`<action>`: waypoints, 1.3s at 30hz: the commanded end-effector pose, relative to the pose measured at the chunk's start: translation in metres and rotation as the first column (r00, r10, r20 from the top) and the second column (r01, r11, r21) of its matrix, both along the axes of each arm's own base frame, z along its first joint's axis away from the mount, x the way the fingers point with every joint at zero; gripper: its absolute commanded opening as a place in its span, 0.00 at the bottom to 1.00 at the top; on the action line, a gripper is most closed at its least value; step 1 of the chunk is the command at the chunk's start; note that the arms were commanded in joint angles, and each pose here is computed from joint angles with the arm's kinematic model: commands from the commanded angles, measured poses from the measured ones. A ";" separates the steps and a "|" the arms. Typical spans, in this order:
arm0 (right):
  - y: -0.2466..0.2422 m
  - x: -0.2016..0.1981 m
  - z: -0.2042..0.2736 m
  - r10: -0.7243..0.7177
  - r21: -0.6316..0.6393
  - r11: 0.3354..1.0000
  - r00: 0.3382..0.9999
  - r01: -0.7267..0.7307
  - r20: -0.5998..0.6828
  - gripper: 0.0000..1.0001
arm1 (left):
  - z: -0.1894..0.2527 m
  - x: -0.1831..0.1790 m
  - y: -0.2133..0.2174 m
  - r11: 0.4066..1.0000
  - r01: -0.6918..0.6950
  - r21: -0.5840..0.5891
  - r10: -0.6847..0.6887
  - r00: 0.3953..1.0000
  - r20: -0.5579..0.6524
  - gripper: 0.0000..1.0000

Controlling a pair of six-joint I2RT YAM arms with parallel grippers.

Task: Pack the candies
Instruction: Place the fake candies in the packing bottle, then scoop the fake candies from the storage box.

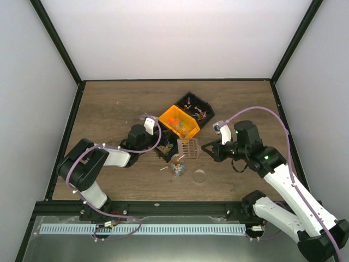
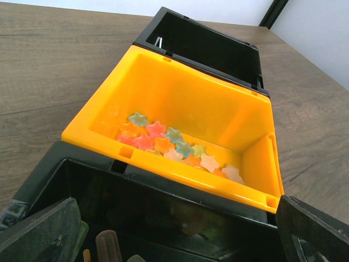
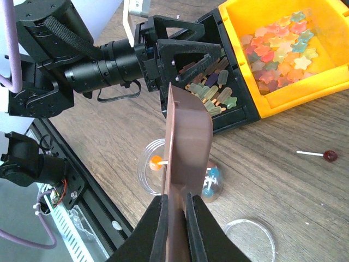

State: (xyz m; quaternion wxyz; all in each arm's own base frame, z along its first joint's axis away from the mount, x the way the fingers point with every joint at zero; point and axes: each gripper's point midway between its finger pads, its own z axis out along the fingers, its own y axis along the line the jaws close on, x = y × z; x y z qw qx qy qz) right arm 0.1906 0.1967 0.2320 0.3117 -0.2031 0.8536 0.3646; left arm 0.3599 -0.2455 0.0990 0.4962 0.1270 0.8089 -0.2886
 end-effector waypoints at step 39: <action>-0.020 0.123 0.042 -0.428 0.197 0.881 0.902 0.431 -0.063 0.01 | 0.066 0.045 0.004 0.989 0.027 0.143 -0.036 0.997 0.063 0.93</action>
